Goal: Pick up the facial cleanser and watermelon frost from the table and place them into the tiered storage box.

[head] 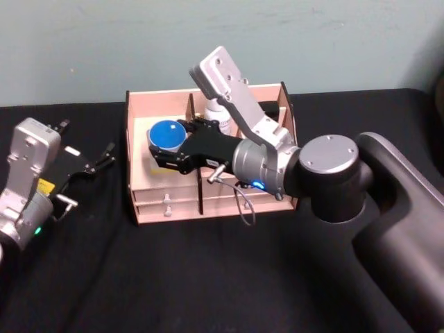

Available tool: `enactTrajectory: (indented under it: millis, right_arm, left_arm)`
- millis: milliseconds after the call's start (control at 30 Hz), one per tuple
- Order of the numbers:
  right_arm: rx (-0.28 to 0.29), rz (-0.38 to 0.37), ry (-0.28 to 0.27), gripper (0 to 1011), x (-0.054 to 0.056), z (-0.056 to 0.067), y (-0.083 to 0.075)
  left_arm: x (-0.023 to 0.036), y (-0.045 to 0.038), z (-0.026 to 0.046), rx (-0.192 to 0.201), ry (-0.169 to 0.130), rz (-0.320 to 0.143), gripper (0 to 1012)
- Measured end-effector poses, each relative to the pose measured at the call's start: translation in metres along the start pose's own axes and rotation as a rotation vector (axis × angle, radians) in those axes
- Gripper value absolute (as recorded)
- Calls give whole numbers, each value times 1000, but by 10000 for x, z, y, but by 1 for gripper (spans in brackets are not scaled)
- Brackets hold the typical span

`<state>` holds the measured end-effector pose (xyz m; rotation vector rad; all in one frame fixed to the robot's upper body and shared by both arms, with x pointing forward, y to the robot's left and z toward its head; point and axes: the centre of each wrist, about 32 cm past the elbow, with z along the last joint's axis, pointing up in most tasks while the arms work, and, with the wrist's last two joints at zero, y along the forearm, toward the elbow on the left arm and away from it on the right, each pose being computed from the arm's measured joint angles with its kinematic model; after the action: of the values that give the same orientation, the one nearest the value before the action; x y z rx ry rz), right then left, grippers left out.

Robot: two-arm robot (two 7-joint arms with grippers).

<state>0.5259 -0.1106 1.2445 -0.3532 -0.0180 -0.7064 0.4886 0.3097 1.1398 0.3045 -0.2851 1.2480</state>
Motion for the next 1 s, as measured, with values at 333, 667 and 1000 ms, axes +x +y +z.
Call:
enactTrajectory:
  millis: [333,667,1000]
  right_arm:
    - [-20,-12,3,733,38,11,194]
    - [-34,-23,17,733,90,26,339]
    - [-48,-16,21,733,75,8,409]
  left_arm:
    - [0,0,0,0,0,0,1010]
    - [0,0,0,0,0,0,1010]
    - [0,0,0,0,0,0,1010]
